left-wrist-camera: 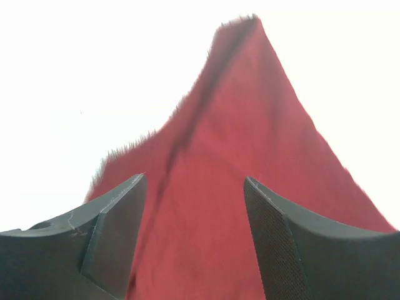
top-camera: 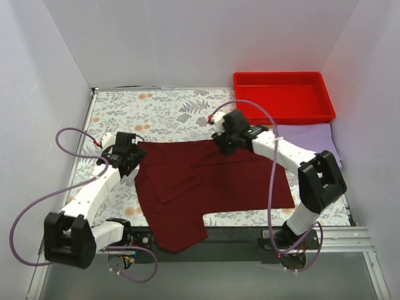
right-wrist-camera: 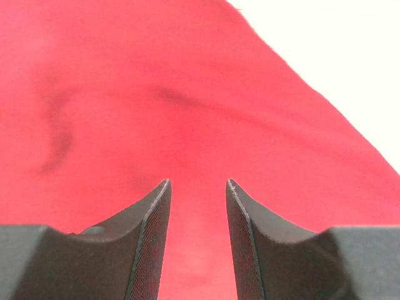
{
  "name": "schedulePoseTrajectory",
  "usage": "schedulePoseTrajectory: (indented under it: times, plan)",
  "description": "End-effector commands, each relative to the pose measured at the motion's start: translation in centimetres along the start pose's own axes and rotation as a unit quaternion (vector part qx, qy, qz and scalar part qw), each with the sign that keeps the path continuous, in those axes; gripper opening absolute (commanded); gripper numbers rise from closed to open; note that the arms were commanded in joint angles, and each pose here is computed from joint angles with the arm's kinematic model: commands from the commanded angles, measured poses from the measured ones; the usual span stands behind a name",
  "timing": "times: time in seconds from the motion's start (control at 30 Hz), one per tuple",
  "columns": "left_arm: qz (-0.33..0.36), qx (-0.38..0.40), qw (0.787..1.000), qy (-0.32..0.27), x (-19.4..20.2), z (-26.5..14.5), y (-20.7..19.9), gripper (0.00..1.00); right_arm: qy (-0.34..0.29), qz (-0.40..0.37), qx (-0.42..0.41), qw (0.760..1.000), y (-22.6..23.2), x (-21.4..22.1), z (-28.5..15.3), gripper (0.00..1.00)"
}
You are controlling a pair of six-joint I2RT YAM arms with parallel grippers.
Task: Fold and stack the t-shirts
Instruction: Fold the tshirt
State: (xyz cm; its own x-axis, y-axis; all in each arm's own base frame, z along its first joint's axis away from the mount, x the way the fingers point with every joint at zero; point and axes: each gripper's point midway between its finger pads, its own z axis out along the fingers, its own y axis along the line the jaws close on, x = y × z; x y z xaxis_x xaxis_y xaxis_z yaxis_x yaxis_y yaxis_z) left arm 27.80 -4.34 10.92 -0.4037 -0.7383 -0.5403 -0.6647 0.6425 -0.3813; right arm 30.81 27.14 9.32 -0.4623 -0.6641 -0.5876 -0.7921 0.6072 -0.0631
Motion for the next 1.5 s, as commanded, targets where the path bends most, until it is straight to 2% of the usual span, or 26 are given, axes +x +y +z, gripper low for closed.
schedulePoseTrajectory:
  times: [0.0, 0.1, 0.23, 0.3, 0.43, 0.53, 0.73, 0.87, 1.0, 1.03, 1.07, 1.1, 1.13, 1.17, 1.2, 1.3, 1.47]
  plan:
    - [0.04, 0.023, 0.998, -0.036, -3.9, 2.8, -2.1, 0.63, -0.042, 0.163, 0.058, 0.984, -6.7, 1.0, -2.7, 0.47]
    - [0.055, 0.01, 0.998, -0.019, -4.0, 5.7, -2.7, 0.61, -0.062, 0.249, 0.095, 0.962, -11.1, 3.2, -3.9, 0.48]
    - [0.059, 0.013, 0.998, 0.013, -4.1, 8.4, -4.5, 0.55, -0.077, 0.34, 0.117, 0.93, -14.8, 6.1, -4.4, 0.46]
    - [0.062, 0.009, 0.997, 0.035, -3.1, 9.5, -4.6, 0.53, -0.069, 0.37, 0.126, 0.918, -16.3, 7.9, -4.2, 0.45]
    - [0.063, 0.005, 0.997, 0.042, -2.8, 10.6, -4.8, 0.51, -0.072, 0.409, 0.123, 0.901, -17.7, 9.6, -3.5, 0.44]
    - [0.075, -0.042, 0.996, 0.034, -2.5, 12.1, -2.8, 0.42, -0.06, 0.439, 0.13, 0.887, -18.5, 11.7, -2.6, 0.44]
    - [0.055, -0.124, 0.99, 0.028, -4.2, 14.5, 1.8, 0.0, -0.012, 0.495, 0.149, 0.856, -18.4, 17.5, -1.3, 0.43]
    - [0.036, -0.142, 0.989, 0.021, -5.9, 15.8, 2.9, 0.0, -0.006, 0.527, 0.192, 0.828, -19.6, 20.6, -2.4, 0.43]
    - [0.038, -0.146, 0.988, 0.014, -7.2, 15.7, 2.5, 0.0, -0.033, 0.519, 0.169, 0.837, -19.7, 18.9, -2.7, 0.43]
    - [0.037, -0.136, 0.99, 0.016, -7.1, 15.3, 2.3, 0.04, -0.043, 0.514, 0.166, 0.84, -19.9, 18.2, -3.0, 0.43]
    - [0.031, -0.102, 0.994, 0.008, -7.8, 14.1, 0.7, 0.12, -0.05, 0.511, 0.158, 0.843, -19.9, 17.8, -3.1, 0.43]
    - [0.034, -0.086, 0.996, 0.014, -7.5, 13.6, 0.2, 0.17, -0.054, 0.51, 0.153, 0.845, -19.9, 17.5, -3.1, 0.43]
    - [0.041, -0.041, 0.998, -0.001, -7.8, 11.6, -2.1, 0.3, -0.056, 0.508, 0.147, 0.847, -19.8, 17.3, -3.0, 0.43]
    - [0.044, -0.017, 0.999, -0.002, -7.7, 10.7, -3.0, 0.37, -0.059, 0.507, 0.144, 0.848, -19.8, 17.2, -2.9, 0.43]
    - [0.056, 0.01, 0.998, 0.014, -6.3, 10.2, -4.4, 0.4, -0.056, 0.506, 0.14, 0.85, -19.6, 17.3, -2.7, 0.43]
    - [0.057, 0.025, 0.997, 0.037, -4.8, 10.1, -5.1, 0.44, -0.052, 0.508, 0.132, 0.85, -19.4, 17.5, -2.3, 0.43]
    - [0.064, 0.015, 0.996, 0.067, -2.6, 11.8, -5.2, 0.41, -0.051, 0.507, 0.132, 0.85, -19.3, 17.6, -2.2, 0.42]
